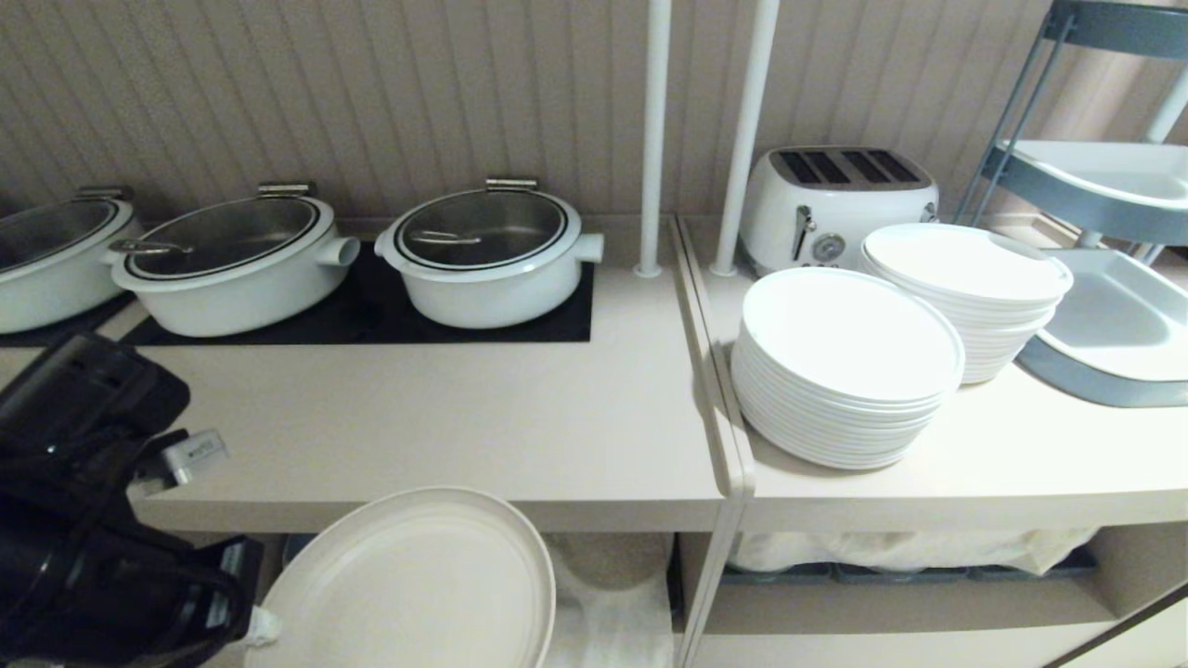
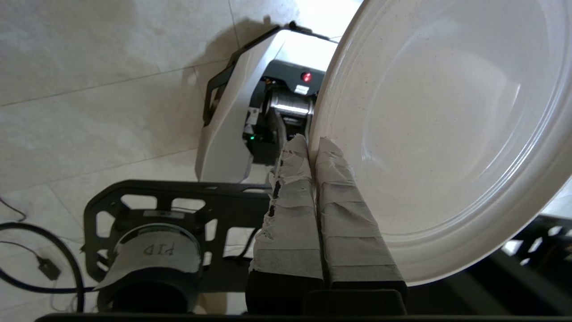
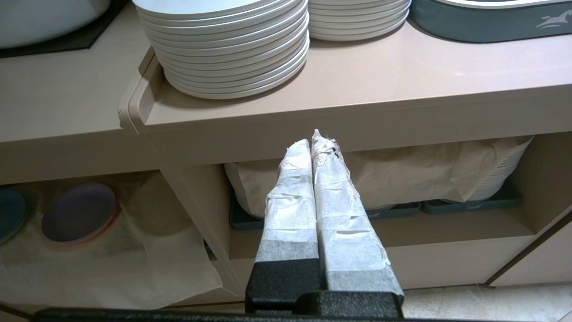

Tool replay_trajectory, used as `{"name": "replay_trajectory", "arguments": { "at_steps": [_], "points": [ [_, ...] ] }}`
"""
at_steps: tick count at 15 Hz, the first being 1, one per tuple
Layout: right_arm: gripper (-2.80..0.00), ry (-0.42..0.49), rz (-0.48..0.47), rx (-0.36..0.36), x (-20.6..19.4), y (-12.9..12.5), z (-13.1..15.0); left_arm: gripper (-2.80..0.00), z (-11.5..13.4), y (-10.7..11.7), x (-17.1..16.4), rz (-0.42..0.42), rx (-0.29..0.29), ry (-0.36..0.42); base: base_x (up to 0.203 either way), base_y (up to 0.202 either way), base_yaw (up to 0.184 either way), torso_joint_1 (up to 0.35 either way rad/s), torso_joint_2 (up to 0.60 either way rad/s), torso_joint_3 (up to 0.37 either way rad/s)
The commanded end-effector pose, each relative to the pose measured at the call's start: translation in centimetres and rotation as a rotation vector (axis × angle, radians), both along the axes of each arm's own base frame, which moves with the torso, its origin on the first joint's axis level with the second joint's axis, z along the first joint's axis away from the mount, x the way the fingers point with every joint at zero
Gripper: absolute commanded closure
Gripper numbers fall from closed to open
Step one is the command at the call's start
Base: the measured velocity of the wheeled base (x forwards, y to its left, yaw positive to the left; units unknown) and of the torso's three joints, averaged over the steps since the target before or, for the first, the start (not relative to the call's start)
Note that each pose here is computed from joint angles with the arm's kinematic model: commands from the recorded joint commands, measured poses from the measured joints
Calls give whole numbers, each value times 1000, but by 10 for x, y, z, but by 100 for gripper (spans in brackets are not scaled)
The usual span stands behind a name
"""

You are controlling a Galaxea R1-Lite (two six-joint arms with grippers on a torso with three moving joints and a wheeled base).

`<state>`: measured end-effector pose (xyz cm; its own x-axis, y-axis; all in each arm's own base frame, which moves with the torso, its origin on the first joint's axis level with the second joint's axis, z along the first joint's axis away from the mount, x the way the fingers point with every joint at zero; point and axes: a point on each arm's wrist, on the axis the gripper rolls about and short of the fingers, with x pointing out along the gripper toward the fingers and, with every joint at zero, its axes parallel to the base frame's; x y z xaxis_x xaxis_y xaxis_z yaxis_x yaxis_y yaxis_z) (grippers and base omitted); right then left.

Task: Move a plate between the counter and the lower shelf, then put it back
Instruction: Put the plate in the cupboard

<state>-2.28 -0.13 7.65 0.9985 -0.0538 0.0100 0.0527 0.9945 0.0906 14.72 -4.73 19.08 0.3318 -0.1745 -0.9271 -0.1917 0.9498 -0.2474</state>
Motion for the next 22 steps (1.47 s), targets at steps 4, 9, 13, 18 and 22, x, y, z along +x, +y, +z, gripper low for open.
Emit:
{"name": "replay_trajectory", "arguments": {
  "at_steps": [4, 9, 13, 18, 22],
  "points": [
    [0, -1, 0, 0, 0, 0, 0, 0, -21, 4, -11, -6, -12, -55, 0, 0, 0, 0, 0, 0],
    [0, -1, 0, 0, 0, 0, 0, 0, -23, 3, -12, -8, -14, -46, 0, 0, 0, 0, 0, 0],
    [0, -1, 0, 0, 0, 0, 0, 0, -28, 4, -14, -11, -7, -32, 0, 0, 0, 0, 0, 0],
    [0, -1, 0, 0, 0, 0, 0, 0, -36, 6, -22, -11, 1, -10, 0, 0, 0, 0, 0, 0],
    [0, -1, 0, 0, 0, 0, 0, 0, -41, 6, -24, -20, -14, -53, 0, 0, 0, 0, 0, 0]
  ]
}}
